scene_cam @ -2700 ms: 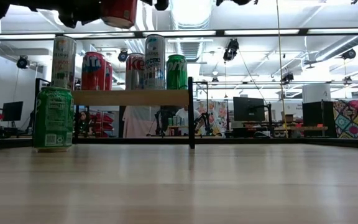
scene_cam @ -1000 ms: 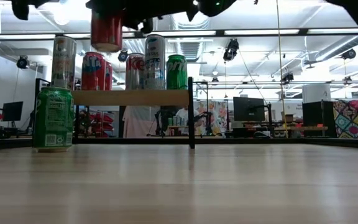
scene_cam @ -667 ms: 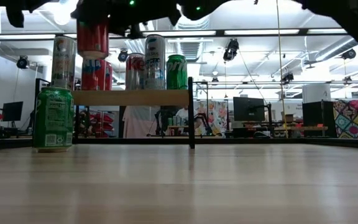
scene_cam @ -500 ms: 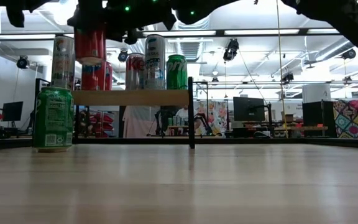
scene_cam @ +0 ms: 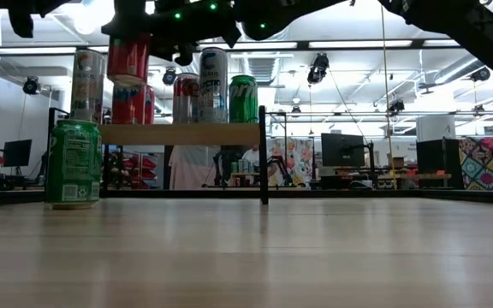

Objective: Place canned beverage on shelf
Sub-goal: Put the red soda can aligned with the other red soda cans on the shelf

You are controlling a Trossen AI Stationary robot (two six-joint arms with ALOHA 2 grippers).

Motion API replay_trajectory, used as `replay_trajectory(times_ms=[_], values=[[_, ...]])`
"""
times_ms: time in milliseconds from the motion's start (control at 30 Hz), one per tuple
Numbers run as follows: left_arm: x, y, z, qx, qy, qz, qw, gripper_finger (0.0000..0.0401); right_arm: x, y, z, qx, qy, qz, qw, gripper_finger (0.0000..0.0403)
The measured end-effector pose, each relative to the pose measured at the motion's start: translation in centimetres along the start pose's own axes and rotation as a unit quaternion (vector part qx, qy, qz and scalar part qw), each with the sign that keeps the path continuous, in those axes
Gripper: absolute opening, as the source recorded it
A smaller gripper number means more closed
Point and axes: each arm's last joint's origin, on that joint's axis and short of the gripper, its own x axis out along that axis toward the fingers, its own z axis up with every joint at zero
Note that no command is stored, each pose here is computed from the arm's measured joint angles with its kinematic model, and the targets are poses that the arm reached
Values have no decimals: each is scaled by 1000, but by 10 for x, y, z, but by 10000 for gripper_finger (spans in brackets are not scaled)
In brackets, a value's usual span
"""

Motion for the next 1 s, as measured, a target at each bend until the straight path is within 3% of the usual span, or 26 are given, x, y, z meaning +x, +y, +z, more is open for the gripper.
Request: replay_trajectory(times_ms=[1000], values=[[0, -1, -2, 10, 6, -3, 1000, 0, 13, -14, -37, 19, 12, -43, 999, 286]])
